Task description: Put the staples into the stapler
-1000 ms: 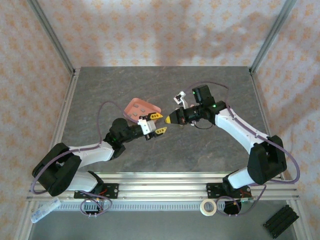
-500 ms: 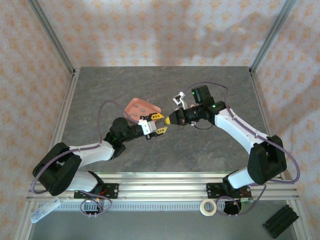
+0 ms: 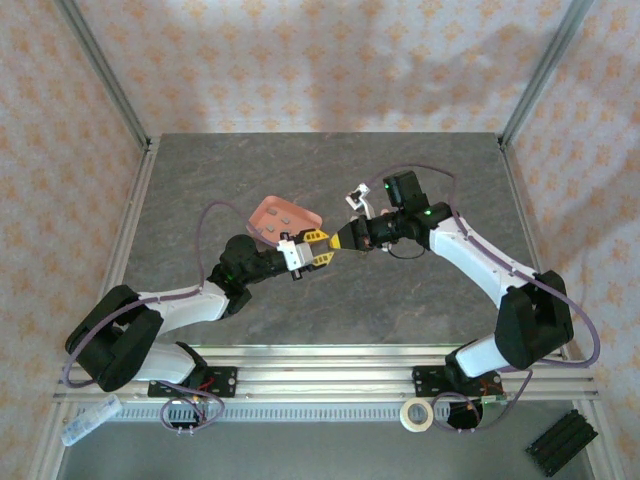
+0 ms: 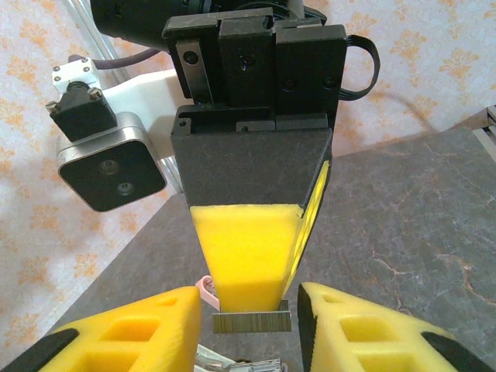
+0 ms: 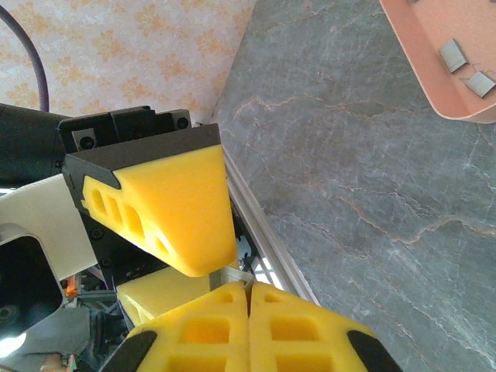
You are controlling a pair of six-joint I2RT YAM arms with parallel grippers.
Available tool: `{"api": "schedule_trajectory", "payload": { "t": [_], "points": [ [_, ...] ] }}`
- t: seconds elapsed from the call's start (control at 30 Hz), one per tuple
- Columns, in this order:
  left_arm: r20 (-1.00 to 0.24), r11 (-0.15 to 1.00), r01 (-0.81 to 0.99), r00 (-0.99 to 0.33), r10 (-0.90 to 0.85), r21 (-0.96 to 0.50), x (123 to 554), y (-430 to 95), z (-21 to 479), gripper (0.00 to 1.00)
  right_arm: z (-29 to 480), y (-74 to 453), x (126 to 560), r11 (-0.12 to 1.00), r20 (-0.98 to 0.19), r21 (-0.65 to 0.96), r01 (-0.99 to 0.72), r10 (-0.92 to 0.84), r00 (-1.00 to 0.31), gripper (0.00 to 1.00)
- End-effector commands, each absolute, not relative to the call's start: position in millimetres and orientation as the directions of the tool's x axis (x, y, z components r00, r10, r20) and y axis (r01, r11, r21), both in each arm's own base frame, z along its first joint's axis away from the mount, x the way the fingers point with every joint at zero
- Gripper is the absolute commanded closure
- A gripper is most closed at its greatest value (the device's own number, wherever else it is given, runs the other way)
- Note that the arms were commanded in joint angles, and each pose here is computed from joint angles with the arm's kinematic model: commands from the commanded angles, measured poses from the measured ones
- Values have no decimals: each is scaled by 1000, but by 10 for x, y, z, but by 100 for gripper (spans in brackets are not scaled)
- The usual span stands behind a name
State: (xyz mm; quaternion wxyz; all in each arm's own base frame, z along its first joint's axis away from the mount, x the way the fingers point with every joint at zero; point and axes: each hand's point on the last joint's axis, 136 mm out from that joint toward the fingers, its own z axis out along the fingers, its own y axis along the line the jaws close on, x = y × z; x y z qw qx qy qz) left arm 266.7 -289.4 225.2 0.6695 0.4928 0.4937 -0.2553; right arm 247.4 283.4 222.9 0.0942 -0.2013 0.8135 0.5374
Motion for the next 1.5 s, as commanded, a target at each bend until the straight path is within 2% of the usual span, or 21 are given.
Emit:
{"api": "schedule_trajectory", "payload": {
  "t": [0.0, 0.37, 0.4, 0.5, 0.6, 0.83, 1.0, 1.2, 1.33, 1.47],
  "points": [
    [-898, 358, 824, 421, 130, 438, 2640, -2952, 2335, 63, 2243, 2860, 2425, 316, -370, 843, -436, -250, -895, 94],
    [-897, 353, 826, 417, 144, 440, 2628, -2942, 2319, 73, 2232, 2855, 2433, 326, -373, 837, -439, -247, -894, 93],
    [-901, 350, 831, 405, 153, 433, 2627, -2940, 2296, 73, 2215, 2847, 2450, 339, -370, 835, -435, -241, -897, 92],
    [-911, 352, 840, 371, 180, 412, 2641, -2925, 2240, 73, 2189, 2812, 2489, 364, -359, 831, -419, -225, -906, 78],
    [-922, 350, 857, 312, 230, 378, 2642, -2894, 2145, 73, 2182, 2712, 2570, 394, -353, 827, -402, -193, -915, 71],
    [-857, 322, 893, 121, 500, 314, 2542, -2751, 1824, 74, 1962, 2414, 2895, 564, -335, 767, -308, -57, -940, 68],
    [-684, 266, 936, -38, 728, 231, 2309, -2527, 1537, 75, 1785, 2118, 3190, 660, -318, 731, -173, 105, -942, 68],
    [-411, 220, 965, -145, 900, 142, 2060, -2229, 1367, 75, 1588, 1689, 3368, 693, -280, 721, -13, 274, -920, 68],
    [-144, 172, 981, -159, 977, 88, 1934, -2034, 1236, 75, 1454, 1549, 3355, 737, -269, 675, 40, 295, -917, 69],
    [138, 117, 992, -124, 983, 53, 1922, -1912, 1152, 75, 1375, 1426, 3357, 752, -255, 653, 87, 326, -910, 69]
  ]
}}
